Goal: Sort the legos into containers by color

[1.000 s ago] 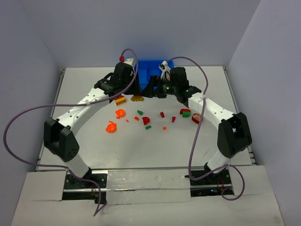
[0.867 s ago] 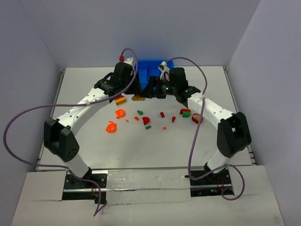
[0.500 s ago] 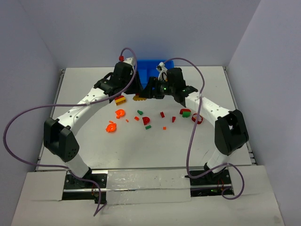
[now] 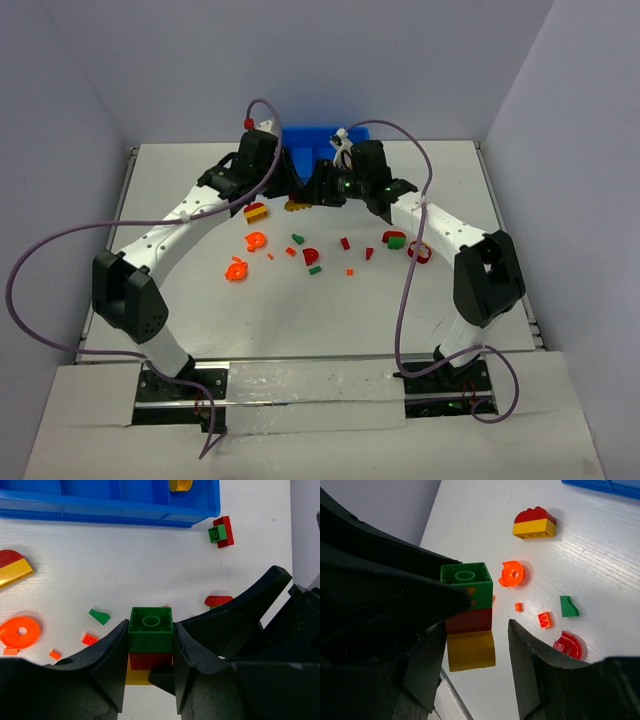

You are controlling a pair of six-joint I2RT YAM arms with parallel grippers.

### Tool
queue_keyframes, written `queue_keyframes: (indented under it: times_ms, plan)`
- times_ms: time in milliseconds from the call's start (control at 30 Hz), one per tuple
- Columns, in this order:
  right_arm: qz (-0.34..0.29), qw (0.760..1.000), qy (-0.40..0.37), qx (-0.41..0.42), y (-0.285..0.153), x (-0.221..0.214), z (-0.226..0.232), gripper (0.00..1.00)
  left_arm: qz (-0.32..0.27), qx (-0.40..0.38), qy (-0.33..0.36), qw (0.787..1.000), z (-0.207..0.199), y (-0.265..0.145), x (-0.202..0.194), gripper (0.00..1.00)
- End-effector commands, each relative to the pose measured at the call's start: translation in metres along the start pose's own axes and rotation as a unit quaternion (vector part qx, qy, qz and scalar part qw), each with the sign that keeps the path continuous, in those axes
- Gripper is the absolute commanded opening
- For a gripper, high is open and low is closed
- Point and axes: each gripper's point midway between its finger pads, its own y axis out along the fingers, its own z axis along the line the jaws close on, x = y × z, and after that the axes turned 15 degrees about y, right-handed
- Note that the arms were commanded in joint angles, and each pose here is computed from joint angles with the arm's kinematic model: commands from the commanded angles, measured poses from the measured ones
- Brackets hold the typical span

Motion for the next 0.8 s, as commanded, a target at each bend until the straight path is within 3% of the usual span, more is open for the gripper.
queue_keyframes:
  times_ms: [0, 167, 367, 767]
  plan:
    - [-0.052, 0.998, -0.019, 0.022, 0.006, 0.030, 0.025, 0.57, -0.014, -0.086, -0.025, 0.996, -0.045, -0.024, 0.015, 0.00]
    - [-0.056, 0.998, -0.018, 0.020, 0.007, 0.033, 0.026, 0.46, 0.001, -0.093, -0.041, 0.995, -0.047, -0.021, 0.006, 0.00]
    - [-0.054, 0.998, -0.024, 0.024, 0.005, 0.031, 0.027, 0.00, -0.007, -0.053, -0.045, 0.998, -0.031, -0.017, 0.009, 0.00]
    - [-0.041, 0.998, -0.041, 0.015, -0.007, 0.012, 0.015, 0.00, -0.087, 0.064, -0.063, 0.992, 0.041, -0.004, 0.064, 0.00]
